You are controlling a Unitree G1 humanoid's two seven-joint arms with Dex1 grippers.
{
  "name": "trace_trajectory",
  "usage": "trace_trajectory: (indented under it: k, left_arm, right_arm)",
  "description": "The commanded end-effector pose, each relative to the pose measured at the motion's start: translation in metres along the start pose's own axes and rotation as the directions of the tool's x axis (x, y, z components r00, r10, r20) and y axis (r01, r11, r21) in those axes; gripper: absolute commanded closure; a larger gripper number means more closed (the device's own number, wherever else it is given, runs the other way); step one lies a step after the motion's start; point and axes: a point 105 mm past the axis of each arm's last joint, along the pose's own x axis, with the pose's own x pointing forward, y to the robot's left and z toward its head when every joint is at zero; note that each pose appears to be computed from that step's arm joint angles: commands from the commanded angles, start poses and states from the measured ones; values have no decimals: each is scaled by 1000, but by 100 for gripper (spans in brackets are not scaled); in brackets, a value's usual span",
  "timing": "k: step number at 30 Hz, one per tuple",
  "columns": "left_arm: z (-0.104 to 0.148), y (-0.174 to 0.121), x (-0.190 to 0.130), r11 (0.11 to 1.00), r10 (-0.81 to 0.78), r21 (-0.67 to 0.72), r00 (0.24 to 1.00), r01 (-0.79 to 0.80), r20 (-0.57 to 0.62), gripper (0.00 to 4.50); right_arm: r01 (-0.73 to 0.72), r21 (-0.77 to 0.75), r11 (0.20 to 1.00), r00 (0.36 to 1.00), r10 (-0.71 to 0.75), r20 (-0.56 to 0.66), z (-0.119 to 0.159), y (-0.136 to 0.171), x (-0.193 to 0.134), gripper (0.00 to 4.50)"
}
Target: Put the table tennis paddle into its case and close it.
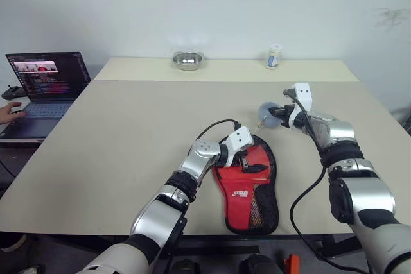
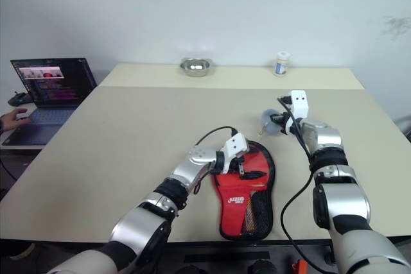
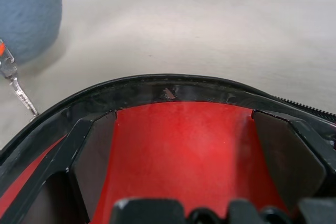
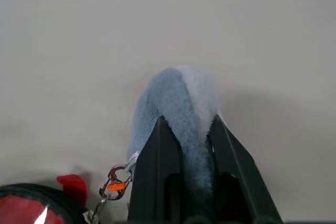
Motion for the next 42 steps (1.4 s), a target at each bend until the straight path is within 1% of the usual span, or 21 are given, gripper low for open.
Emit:
trace_trajectory:
  k: [1, 6, 10, 12, 14, 18, 21, 26, 28, 32, 37, 42]
  left_arm:
    - [-65, -23, -3, 986, -38, -167, 985, 9, -169, 0]
    - [-66, -26, 0, 981, -45, -192, 986, 13, -164, 0]
    - [-67, -29, 3, 981, -54, -195, 985, 21, -165, 0]
    - [-67, -32, 6, 980, -65, -195, 984, 31, -167, 0]
    - [-66, -33, 8, 980, -68, -194, 984, 35, -166, 0]
    - [-62, -34, 12, 981, -72, -189, 984, 41, -160, 0]
    - [-61, -35, 13, 982, -74, -185, 984, 44, -160, 0]
    - [-62, -38, 16, 982, -81, -182, 983, 51, -163, 0]
    - [-61, -39, 17, 982, -85, -182, 983, 55, -160, 0]
    - [-61, -40, 18, 982, -87, -178, 983, 58, -161, 0]
    - [-62, -41, 18, 983, -91, -174, 983, 62, -161, 0]
    - [-62, -41, 17, 984, -93, -169, 982, 64, -166, 0]
  right_arm:
    - [52, -153, 987, 999, -51, 10, 17, -16, -36, 440]
    - [90, -291, 952, 984, -130, -120, -14, -32, -82, 440]
    - [64, -344, 937, 967, -143, -209, -36, -31, -110, 440]
    - [-1, -365, 931, 956, -107, -274, -48, -19, -127, 440]
    - [-85, -366, 927, 941, -47, -337, -59, 1, -144, 441]
    - [-223, -325, 919, 904, 70, -421, -74, 38, -167, 443]
    - [-293, -305, 906, 872, 122, -474, -86, 58, -182, 443]
    - [-334, -292, 896, 839, 141, -526, -100, 69, -197, 443]
    - [-380, -307, 872, 802, 146, -579, -109, 71, -208, 444]
    - [-494, -252, 832, 708, 217, -673, -125, 82, -233, 444]
    - [-589, -203, 782, 643, 302, -704, -132, 98, -249, 444]
    - [-634, -172, 754, 615, 357, -703, -134, 110, -255, 445]
